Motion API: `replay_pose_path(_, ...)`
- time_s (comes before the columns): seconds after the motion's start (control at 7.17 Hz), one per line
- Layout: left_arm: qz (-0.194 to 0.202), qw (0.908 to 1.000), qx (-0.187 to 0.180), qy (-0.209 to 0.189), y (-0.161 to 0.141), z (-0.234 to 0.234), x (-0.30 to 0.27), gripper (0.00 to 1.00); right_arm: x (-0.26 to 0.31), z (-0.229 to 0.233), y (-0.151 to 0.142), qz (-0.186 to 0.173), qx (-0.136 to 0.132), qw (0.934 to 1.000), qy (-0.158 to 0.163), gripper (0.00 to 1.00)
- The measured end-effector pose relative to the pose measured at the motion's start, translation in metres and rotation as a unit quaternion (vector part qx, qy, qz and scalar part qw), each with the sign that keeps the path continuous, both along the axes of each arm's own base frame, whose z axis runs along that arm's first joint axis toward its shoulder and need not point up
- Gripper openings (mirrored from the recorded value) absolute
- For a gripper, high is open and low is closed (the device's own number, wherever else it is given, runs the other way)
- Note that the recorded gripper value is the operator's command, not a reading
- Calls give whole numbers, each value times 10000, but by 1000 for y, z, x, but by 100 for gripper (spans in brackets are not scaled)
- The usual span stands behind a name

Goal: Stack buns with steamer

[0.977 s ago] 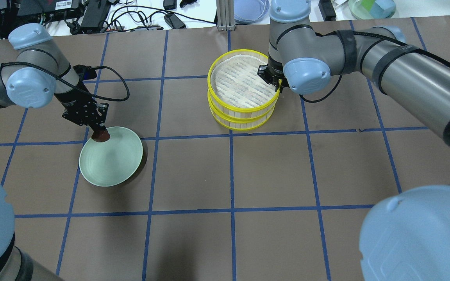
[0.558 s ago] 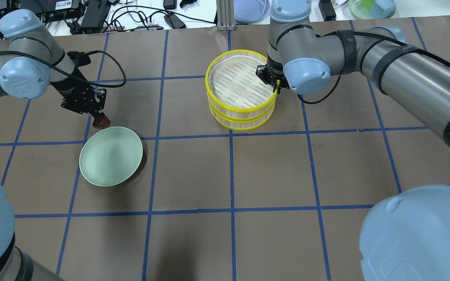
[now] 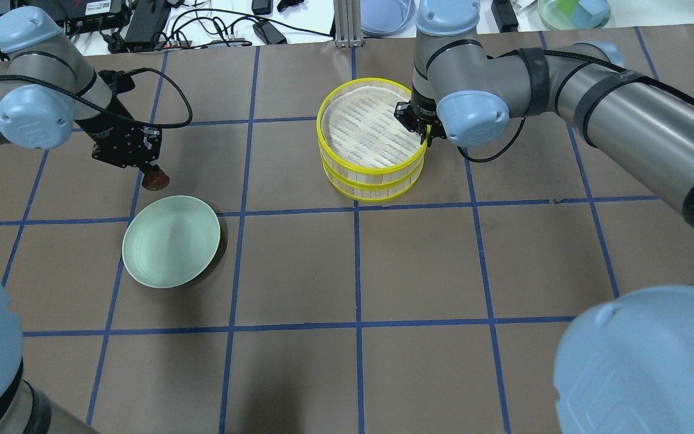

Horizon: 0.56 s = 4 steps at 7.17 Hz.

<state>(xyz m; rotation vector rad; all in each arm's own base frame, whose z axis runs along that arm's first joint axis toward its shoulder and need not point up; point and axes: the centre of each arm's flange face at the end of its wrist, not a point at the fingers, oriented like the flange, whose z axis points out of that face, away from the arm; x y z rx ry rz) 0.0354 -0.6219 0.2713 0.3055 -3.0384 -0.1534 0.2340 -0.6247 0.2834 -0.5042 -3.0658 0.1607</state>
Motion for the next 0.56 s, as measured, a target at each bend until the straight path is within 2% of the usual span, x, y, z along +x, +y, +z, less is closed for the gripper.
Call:
replay_pose_path(0.14,2,10000,1,-7,0,-1,0,0,0,0,0,7,-2,10000,4,53)
replay_pose_path(0.42,17,10000,37,-24,0,-4,1,0,0,0,0,16,-7,10000,10,65)
replay_pose_path(0.56,115,9999,38,-36,0,-4,1,0,0,2,0,19,-31,10000,5,75)
